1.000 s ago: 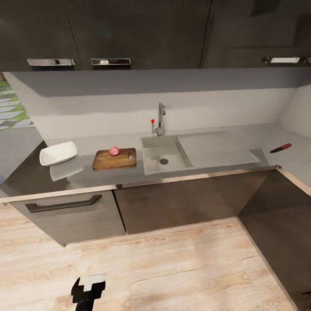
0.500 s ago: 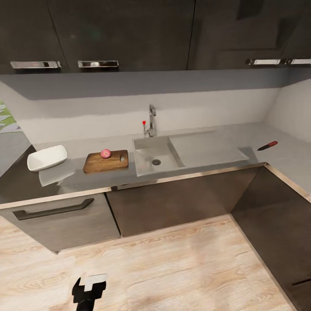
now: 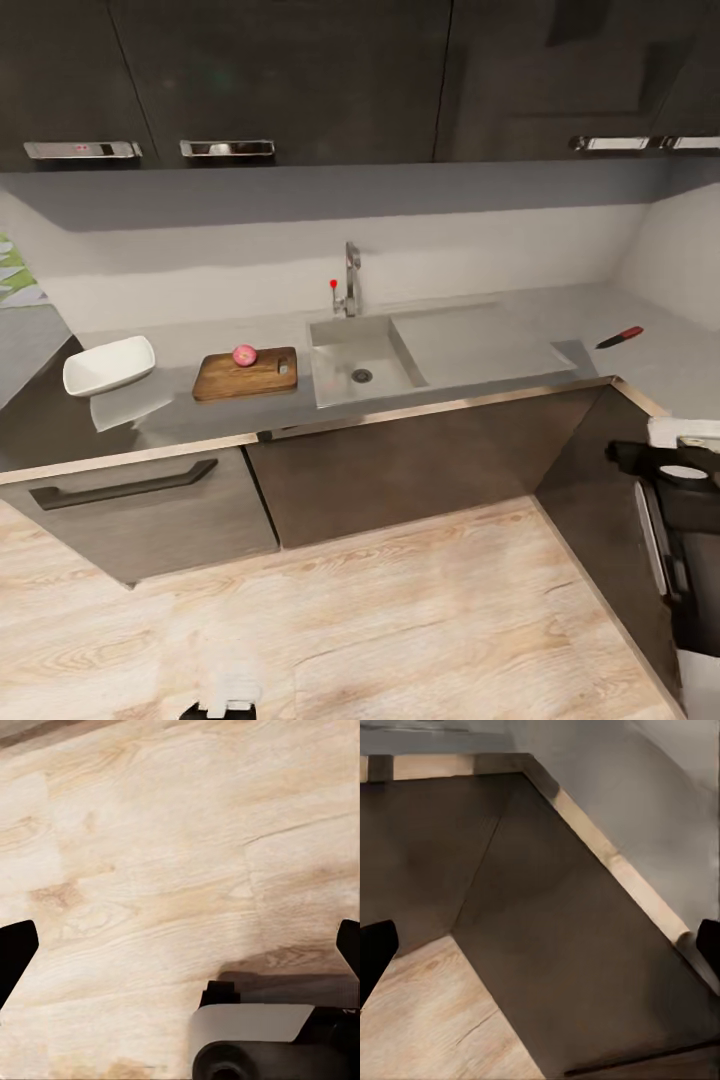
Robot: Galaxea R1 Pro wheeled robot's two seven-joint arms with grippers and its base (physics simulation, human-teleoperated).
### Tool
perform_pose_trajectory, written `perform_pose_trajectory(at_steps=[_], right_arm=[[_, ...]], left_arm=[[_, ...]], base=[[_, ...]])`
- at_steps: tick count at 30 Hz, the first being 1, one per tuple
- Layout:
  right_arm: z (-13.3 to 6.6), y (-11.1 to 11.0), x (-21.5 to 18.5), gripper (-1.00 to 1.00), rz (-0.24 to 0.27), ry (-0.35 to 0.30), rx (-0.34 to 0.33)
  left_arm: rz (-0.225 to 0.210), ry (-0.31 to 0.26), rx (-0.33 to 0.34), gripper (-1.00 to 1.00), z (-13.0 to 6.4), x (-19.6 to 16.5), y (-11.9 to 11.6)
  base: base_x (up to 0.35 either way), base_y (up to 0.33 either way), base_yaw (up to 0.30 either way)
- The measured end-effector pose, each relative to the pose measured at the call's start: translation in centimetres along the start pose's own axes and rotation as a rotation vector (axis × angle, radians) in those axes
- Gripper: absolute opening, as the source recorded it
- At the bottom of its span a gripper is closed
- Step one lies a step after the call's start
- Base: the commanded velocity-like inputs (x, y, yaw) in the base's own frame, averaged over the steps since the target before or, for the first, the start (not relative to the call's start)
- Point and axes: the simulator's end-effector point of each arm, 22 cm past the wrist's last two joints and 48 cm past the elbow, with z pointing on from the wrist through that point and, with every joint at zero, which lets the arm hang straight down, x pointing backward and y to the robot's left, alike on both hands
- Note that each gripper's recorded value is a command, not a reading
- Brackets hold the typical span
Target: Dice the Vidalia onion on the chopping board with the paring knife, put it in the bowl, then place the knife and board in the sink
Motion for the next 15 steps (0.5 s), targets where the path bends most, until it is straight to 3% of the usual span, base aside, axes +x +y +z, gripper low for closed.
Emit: perform_pose_trajectory(at_steps=[4, 8, 11, 15], right_arm=[[0.3, -2.5, -8.6, 1.00, 0.084, -0.053, 0.037], [1.6, -3.7, -13.7, 1.00, 0.132, -0.059, 0.052], [2.5, -4.0, -14.8, 1.00, 0.125, -0.044, 0.055], [2.4, -2.2, -15.9, 1.00, 0.074, -0.057, 0.016]], left_arm=[[0.022, 0.109, 0.010, 1.00, -1.1, 5.5, -0.2], [0.033, 0.160, 0.009, 1.00, -1.9, 8.6, 0.1], [0.038, 0.170, -0.002, 1.00, -2.0, 9.3, 0.9], [0.043, 0.183, -0.005, 1.00, -2.1, 9.7, 1.2]], base=[[0.000, 0.000, 0.000], [0.001, 0.000, 0.000], [0.083, -0.025, 0.000], [0.212, -0.125, 0.000]])
